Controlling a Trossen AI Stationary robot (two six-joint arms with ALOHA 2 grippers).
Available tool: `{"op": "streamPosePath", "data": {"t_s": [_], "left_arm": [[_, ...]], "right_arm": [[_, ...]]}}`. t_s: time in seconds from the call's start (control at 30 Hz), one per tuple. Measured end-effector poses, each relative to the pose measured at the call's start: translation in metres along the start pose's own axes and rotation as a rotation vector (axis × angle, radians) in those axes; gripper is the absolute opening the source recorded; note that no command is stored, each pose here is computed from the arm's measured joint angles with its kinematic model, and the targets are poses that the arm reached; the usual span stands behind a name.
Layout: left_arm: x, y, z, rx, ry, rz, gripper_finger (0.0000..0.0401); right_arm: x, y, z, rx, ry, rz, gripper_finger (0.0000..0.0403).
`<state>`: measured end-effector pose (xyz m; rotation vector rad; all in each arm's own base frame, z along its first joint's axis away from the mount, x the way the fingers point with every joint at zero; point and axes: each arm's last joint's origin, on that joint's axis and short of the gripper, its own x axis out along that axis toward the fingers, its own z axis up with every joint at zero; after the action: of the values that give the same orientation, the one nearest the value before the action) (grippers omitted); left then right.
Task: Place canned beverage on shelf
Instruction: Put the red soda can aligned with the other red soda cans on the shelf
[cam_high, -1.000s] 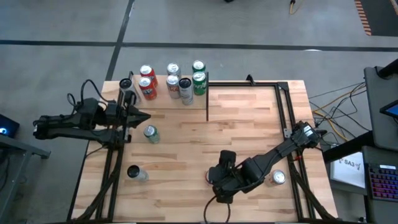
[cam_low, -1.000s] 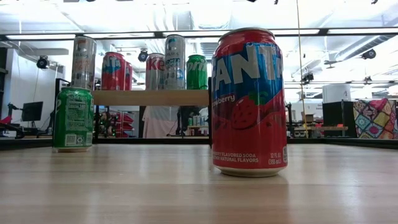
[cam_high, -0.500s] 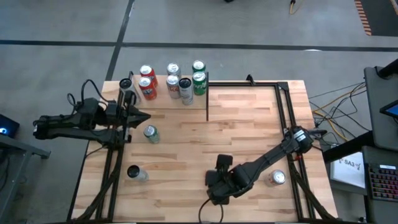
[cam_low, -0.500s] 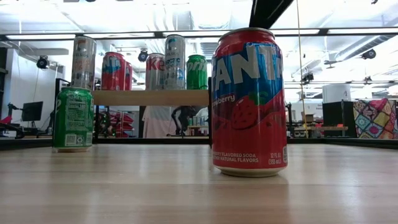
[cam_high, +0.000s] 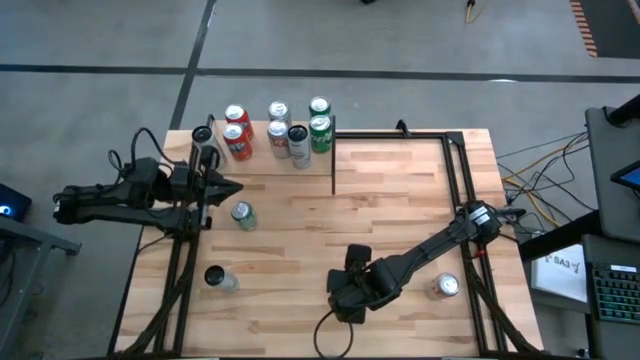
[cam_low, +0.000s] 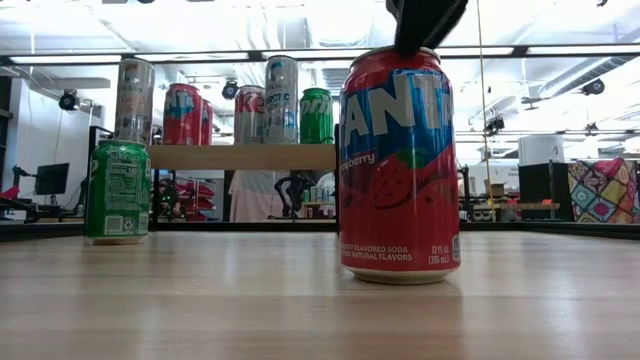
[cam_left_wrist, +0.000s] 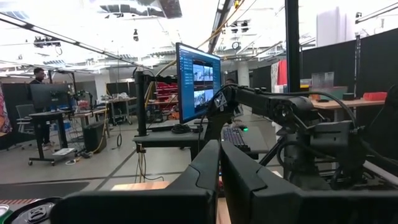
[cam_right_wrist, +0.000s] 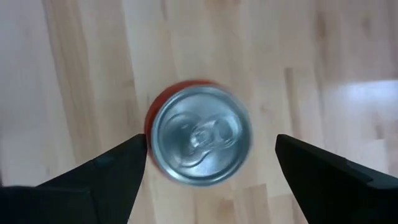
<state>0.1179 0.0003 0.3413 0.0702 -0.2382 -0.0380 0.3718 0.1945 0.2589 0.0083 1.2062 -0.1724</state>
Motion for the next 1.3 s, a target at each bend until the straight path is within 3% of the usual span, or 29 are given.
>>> {"op": "streamPosePath", "data": {"t_s": [0.23, 0.6, 0.83, 1.13, 1.3], "left_arm": [[0.0, 0.0, 0.0, 0.0, 0.001, 0.0, 0.0], [0.001, 0.0, -0.001, 0.0, 0.007, 0.0, 0.0], [0.001, 0.0, -0.002, 0.0, 0.013, -0.001, 0.0], [0.001, 0.0, -0.003, -0.001, 0.025, -0.002, 0.0], [0.007, 0.0, -0.007, -0.008, 0.053, -0.003, 0.0]], "right_arm": [[0.016, -0.002, -0.006, 0.001, 0.046, 0.024, 0.0343], [0.036, -0.003, -0.004, -0.019, -0.014, 0.056, 0.0335], [0.037, -0.006, -0.001, -0.015, -0.017, 0.057, 0.0287], [0.032, -0.018, 0.005, 0.007, -0.006, 0.043, 0.0286], [0.016, -0.024, 0.017, -0.045, -0.036, 0.046, 0.0286]]}}
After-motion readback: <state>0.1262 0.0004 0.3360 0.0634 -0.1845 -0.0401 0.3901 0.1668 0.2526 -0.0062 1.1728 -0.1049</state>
